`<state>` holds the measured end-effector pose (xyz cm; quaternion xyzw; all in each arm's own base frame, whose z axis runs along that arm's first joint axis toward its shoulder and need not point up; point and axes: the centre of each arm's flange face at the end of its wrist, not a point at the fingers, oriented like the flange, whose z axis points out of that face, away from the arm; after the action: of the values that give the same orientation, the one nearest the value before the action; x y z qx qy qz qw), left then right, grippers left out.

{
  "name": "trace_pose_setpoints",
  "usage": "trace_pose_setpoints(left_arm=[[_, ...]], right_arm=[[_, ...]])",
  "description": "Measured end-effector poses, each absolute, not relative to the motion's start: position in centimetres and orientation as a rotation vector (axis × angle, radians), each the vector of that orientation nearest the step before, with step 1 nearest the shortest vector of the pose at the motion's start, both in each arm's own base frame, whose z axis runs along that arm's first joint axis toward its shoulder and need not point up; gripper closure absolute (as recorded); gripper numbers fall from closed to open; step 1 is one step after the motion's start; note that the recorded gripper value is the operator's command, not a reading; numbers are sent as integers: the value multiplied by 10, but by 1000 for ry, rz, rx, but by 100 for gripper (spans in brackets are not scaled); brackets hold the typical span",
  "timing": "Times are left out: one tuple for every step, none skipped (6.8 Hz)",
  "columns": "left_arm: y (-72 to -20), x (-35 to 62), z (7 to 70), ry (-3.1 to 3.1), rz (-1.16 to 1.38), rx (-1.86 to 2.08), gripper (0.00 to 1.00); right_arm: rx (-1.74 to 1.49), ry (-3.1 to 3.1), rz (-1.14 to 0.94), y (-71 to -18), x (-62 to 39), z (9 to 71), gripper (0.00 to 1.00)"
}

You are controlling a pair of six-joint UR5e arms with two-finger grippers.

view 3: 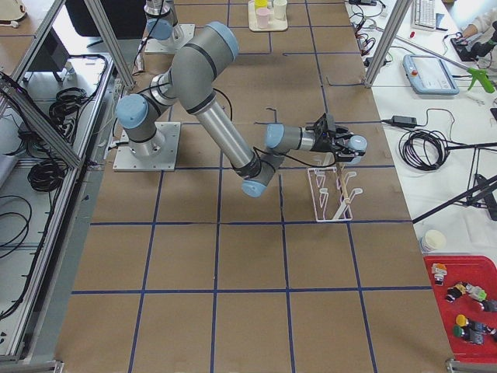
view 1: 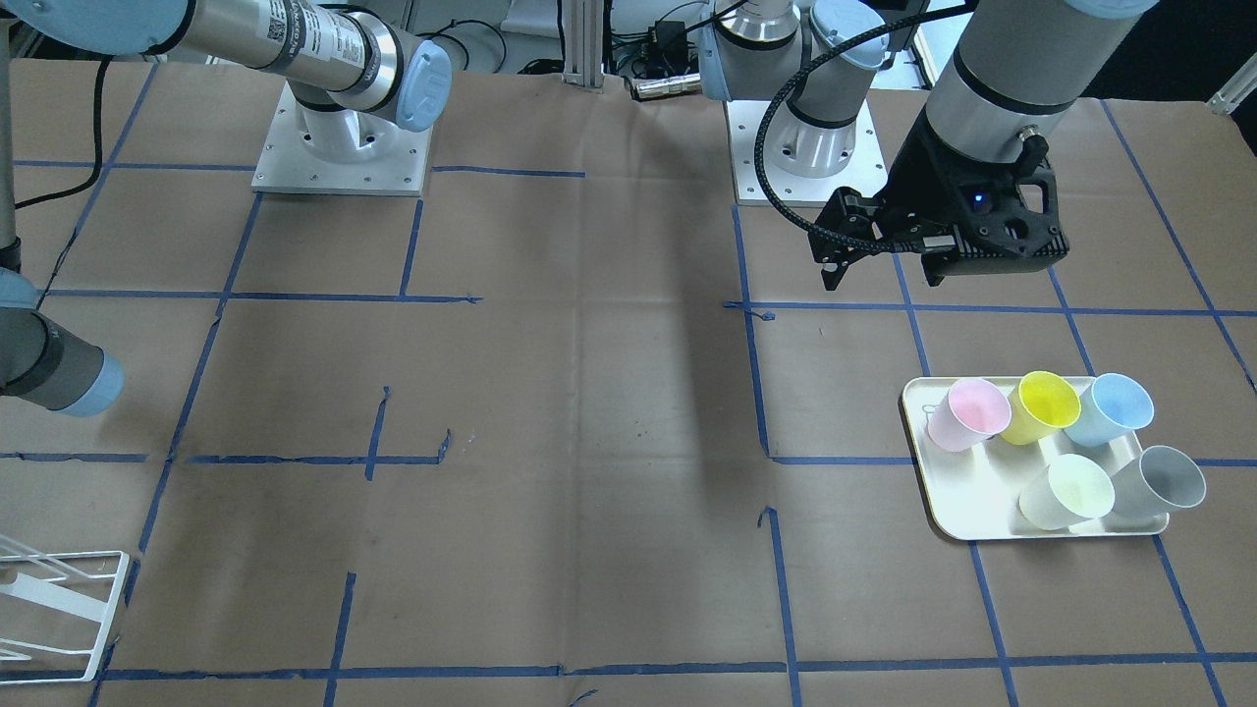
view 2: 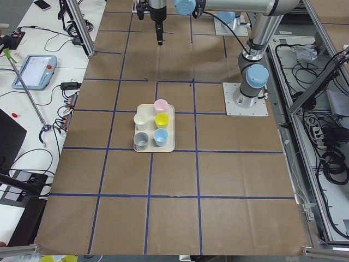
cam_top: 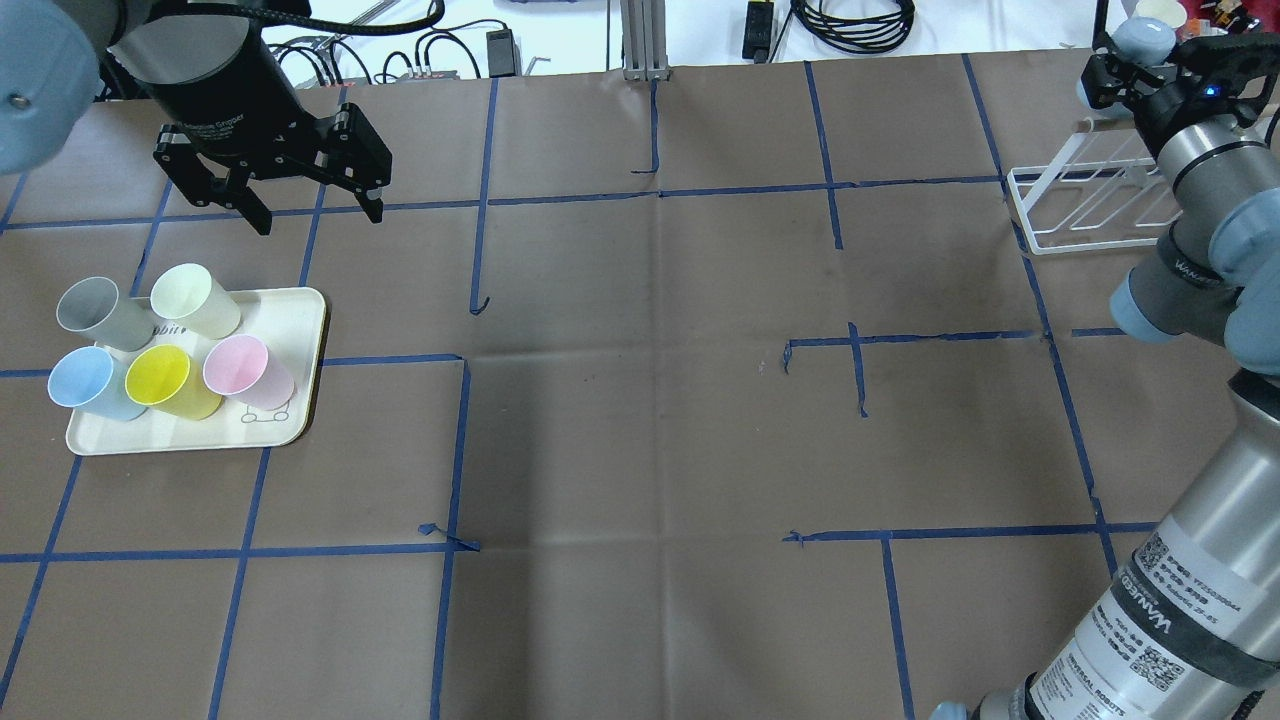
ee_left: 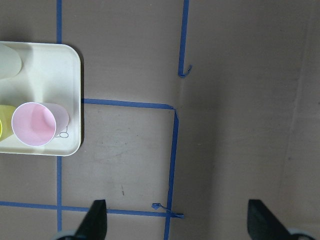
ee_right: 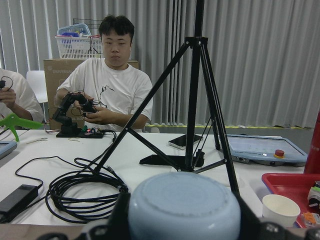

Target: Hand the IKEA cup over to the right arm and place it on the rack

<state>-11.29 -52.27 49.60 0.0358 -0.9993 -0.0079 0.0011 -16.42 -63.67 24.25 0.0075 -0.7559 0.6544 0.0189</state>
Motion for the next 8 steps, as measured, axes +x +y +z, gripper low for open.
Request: trace_pose_setpoints(left_arm=[[-523,-113,496,-3137,-25,110,0],[-523,-113,496,-3137,-26,110,0],[-523,-113,496,-3137,-26,109,0],[-522,-113,495,-3137,-27,109,0],[-522,-113,495,-3138,-28,109,0],[-522,-113,495,-3138,-28,109,0],[-522,-113,495,-3138,-28,109,0],[-522,-113,495,-3139,-28,109,0]], right_arm=[[17,-2353,2026,-637,-166,239,39],[14,-2354,2025,-636,-167,238,1],[7,-2356,2027,-636,-167,240,1],[-4,-2362,2026,-637,-167,240,0],[-12,-2371,2023,-637,-167,240,0],[-16,-2376,2020,-637,-167,240,0],[-24,-2391,2010,-639,-168,241,0],[-32,-2410,1996,-640,-169,242,0]])
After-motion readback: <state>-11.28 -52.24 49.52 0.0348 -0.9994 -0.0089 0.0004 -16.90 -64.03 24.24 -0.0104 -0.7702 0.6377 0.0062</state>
